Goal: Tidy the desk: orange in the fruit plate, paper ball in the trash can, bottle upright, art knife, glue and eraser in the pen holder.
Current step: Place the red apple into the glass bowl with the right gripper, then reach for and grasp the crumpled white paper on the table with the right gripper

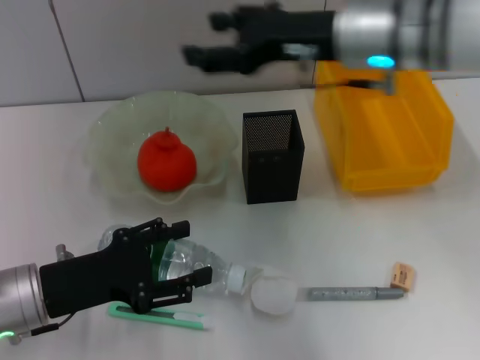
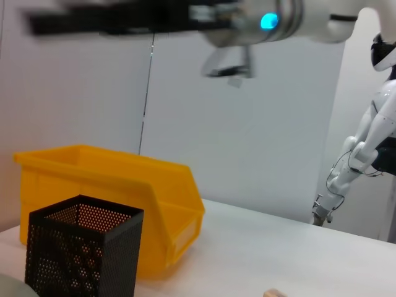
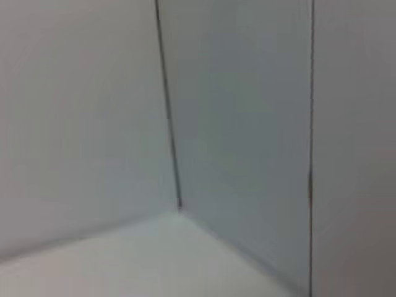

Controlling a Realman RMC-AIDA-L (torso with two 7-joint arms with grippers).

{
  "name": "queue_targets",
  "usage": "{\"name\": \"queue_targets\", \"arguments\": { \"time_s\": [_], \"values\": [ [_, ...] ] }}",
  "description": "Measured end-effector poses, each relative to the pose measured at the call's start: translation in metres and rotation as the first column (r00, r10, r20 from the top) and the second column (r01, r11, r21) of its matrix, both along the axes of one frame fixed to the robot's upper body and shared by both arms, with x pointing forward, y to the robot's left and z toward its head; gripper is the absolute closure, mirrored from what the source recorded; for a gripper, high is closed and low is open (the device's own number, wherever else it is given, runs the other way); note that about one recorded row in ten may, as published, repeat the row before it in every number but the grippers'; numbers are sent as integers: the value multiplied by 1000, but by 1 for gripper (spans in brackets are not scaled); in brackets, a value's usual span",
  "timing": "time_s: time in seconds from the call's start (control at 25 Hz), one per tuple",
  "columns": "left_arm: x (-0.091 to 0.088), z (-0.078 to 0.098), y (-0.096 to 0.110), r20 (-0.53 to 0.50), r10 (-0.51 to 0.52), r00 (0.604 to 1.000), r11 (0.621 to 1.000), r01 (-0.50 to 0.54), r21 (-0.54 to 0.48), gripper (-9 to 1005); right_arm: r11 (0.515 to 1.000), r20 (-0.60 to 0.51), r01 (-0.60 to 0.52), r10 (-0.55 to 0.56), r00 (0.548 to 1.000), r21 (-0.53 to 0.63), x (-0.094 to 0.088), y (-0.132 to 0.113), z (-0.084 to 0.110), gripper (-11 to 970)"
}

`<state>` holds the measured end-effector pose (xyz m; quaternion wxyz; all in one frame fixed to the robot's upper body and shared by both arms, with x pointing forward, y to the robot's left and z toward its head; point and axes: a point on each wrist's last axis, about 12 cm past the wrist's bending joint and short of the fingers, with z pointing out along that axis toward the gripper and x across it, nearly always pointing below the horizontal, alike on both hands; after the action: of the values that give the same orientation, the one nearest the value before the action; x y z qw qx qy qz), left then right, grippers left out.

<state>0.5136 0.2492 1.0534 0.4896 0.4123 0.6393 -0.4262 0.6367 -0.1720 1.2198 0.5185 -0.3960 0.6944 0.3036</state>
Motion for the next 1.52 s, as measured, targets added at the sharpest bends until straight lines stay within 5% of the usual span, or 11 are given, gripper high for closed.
{"name": "queue_targets", "arguments": {
  "time_s": [0.04, 0.28, 0.52, 0.88, 1.16, 1.52],
  "values": [
    [0, 0, 0, 1, 2, 1000, 1000, -2, 1, 176, 997, -96, -19, 12, 995, -72, -13, -23, 5, 241],
    [3, 0, 2, 7, 20, 1000, 1000, -20, 7, 177, 973, -240, -55, -1, 971, -226, -47, -65, 15, 182],
    [4, 1, 2, 9, 24, 1000, 1000, -24, 4, 177, 918, -398, -134, -28, 917, -374, -69, -80, 17, 181],
    [3, 1, 1, 2, 18, 1000, 1000, -18, -2, 177, 782, -456, -214, -99, 885, -585, -72, -35, -4, 179],
    [3, 1, 2, 2, 18, 1000, 1000, -18, 0, 177, 748, -481, -273, -70, 874, -605, -79, 10, -19, 178],
    [1, 2, 2, -2, 6, 1000, 1000, -6, -7, 178, 703, -458, -295, -49, 888, -647, -83, 39, -44, 178]
  ]
}}
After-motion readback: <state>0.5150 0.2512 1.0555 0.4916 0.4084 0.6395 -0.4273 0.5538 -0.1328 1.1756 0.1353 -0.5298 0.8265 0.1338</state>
